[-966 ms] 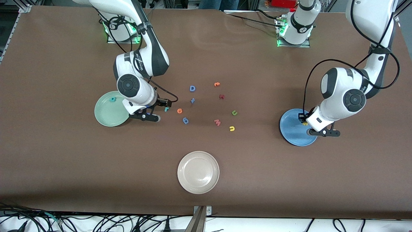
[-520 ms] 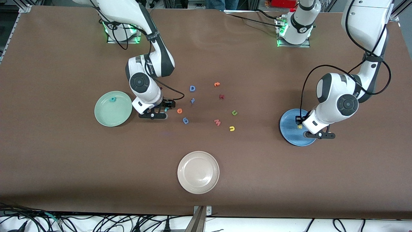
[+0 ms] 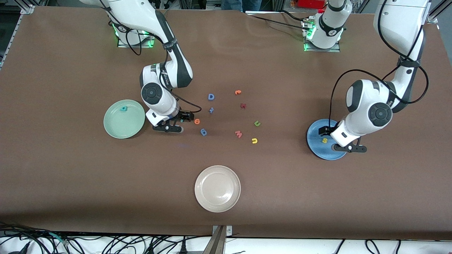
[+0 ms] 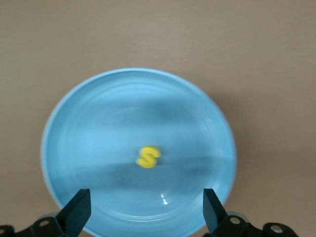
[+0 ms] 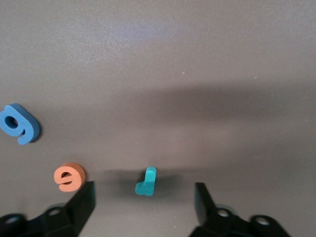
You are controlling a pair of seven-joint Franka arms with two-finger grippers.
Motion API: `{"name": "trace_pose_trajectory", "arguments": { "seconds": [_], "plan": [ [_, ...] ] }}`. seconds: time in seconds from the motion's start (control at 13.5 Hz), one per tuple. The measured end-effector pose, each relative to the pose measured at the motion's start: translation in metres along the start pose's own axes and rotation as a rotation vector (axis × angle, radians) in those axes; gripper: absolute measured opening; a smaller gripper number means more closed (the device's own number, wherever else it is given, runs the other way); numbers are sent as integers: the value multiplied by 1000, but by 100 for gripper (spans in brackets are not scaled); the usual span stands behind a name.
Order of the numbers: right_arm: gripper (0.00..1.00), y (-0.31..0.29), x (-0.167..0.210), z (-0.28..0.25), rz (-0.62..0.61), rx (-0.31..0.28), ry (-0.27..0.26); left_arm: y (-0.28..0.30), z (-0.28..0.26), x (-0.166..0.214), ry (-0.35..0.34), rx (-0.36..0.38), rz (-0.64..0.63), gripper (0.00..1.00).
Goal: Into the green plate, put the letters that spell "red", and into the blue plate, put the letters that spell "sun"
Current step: 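Grasp the teal l with the right gripper while the left gripper reaches green n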
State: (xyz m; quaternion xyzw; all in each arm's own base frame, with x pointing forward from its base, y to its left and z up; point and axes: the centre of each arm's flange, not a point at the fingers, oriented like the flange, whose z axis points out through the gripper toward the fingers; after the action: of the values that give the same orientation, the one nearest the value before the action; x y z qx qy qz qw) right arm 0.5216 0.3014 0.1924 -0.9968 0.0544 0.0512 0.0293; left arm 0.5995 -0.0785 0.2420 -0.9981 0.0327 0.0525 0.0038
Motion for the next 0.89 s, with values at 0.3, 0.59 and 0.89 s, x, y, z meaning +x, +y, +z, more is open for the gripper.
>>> {"name": "trace_pose_trajectory", "arguments": {
  "seconds": [0.3,0.59,0.89],
  "plan": [
    [63,1,0,5,6,-3,-6,113,-13,-14,22,-11,24,100],
    [62,0,-1,14,2,-11,4,191,-12,-36,7,-57,32,100],
    [43,-2,-2,16,-1,-10,4,237,10,-38,-22,-77,-11,100]
  ]
}}
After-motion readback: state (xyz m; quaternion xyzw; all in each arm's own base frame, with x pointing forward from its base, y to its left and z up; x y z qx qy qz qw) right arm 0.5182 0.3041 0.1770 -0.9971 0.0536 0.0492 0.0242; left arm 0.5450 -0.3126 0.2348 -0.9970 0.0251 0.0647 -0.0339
